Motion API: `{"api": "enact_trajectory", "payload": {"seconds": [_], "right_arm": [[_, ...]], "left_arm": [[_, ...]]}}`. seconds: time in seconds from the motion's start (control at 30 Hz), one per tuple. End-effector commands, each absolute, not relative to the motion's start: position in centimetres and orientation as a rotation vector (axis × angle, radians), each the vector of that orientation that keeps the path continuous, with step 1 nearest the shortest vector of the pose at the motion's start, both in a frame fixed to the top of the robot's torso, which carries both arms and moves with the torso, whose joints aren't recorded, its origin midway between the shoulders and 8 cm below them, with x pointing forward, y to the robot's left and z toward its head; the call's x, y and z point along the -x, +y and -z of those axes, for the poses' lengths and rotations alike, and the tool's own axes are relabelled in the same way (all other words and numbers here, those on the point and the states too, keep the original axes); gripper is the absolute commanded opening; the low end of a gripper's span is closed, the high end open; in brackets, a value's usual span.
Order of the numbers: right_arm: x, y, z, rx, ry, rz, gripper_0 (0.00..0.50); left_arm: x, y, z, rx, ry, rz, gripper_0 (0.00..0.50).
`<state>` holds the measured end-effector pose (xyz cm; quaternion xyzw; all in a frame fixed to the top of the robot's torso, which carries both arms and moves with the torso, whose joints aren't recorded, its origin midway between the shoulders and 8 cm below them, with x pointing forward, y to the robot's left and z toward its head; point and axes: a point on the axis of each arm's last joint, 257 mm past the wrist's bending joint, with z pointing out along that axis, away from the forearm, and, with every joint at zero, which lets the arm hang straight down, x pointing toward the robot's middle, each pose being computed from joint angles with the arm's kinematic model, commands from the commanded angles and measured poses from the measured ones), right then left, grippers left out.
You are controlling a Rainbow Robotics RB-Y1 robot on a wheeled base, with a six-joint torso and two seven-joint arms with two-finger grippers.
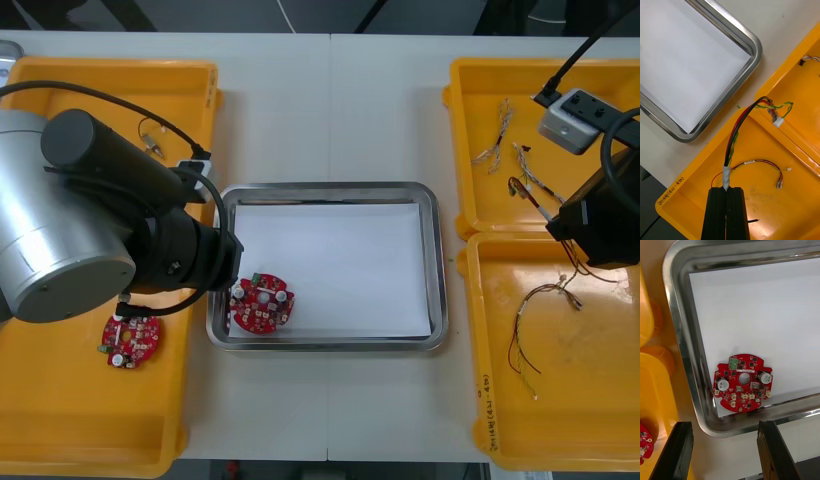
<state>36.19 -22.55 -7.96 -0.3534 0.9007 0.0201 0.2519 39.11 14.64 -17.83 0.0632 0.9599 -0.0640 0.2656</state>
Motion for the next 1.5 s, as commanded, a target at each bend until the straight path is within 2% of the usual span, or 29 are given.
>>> {"api": "enact_trajectory", "payload": {"seconds": [0.03, 0.13, 0.37, 0.53, 0.93, 1.17, 1.5], "right_arm": [[-36.2, -21.0, 6.6, 1.124, 2.386, 0.029, 0.000], [-35.9, -19.5, 6.8, 1.204, 2.365, 0.045, 0.000], [-35.7, -15.4, 7.8, 1.335, 2.305, 0.027, 0.000], [-36.2, -12.7, 8.6, 1.398, 2.248, 0.063, 0.000], [-36.9, -7.2, 13.5, 1.537, 2.206, 0.092, 0.000], [-37.8, -6.3, 15.9, 1.660, 2.191, 0.125, 0.000], [-39.5, -6.2, 19.3, 1.762, 2.141, 0.266, 0.000]], "left_arm": [[-40.3, 16.4, 13.9, -0.104, 2.533, 0.170, 0.500], [-40.7, 17.7, 13.0, -0.088, 2.534, 0.162, 0.500], [-41.6, 21.5, 11.3, -0.119, 2.579, 0.066, 0.500], [-43.0, 23.4, 9.9, -0.122, 2.587, 0.059, 0.500], [-46.7, 28.9, 8.4, -0.136, 2.619, 0.006, 0.500], [-48.6, 31.3, 8.0, -0.148, 2.639, -0.047, 0.500], [-52.7, 33.6, 8.4, -0.189, 2.604, -0.077, 0.500]]}}
